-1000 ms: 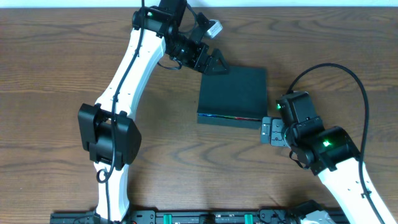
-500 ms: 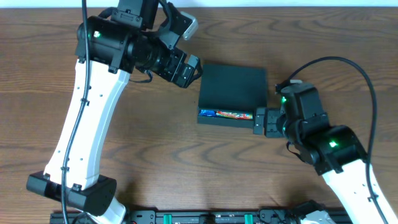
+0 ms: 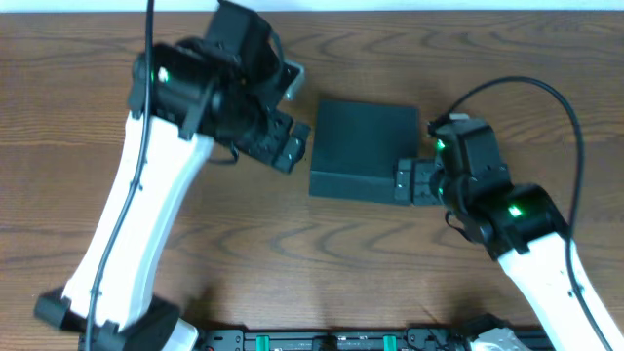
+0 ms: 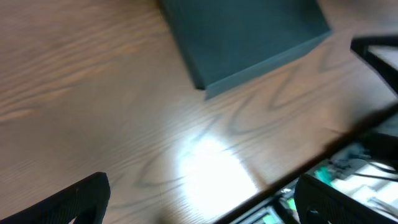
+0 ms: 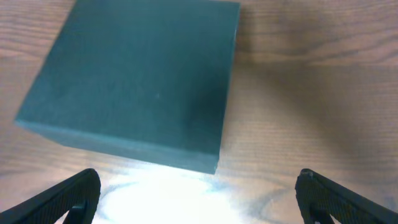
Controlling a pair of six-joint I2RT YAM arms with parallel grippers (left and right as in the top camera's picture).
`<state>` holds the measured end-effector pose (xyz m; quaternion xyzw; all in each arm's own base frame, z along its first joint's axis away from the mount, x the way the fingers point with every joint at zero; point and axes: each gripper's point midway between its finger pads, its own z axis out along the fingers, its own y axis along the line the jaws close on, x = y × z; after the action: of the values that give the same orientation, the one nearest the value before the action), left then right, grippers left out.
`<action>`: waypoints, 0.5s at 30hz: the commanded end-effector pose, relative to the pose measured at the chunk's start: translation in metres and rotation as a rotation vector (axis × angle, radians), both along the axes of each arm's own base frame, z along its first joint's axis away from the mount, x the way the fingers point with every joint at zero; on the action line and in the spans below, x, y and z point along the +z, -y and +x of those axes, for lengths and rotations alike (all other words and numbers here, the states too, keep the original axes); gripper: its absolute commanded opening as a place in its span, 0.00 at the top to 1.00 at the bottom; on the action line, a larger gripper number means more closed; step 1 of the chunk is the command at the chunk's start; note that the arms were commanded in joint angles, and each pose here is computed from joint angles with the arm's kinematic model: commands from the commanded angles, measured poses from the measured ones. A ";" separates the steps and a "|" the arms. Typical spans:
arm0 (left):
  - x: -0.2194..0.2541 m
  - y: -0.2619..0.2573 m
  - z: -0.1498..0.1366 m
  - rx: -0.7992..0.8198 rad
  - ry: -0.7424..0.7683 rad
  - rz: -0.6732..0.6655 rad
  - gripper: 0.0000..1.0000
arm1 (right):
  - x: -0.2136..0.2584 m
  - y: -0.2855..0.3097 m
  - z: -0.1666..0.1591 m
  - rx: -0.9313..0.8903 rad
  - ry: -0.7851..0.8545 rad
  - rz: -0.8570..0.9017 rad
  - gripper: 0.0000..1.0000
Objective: Pack container
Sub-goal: 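Release the lid and bring both grippers to the box's sides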
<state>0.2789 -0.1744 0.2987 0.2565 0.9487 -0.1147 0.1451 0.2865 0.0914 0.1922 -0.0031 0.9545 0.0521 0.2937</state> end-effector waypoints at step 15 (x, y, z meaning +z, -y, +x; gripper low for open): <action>-0.125 -0.029 -0.047 0.293 0.067 -0.037 0.05 | -0.048 -0.023 0.061 -0.002 -0.017 -0.033 0.01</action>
<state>0.2376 -0.1348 0.1927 0.1278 0.9634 -0.0692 0.2253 0.3436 0.1083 0.1455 0.0001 0.9580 0.0338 0.2848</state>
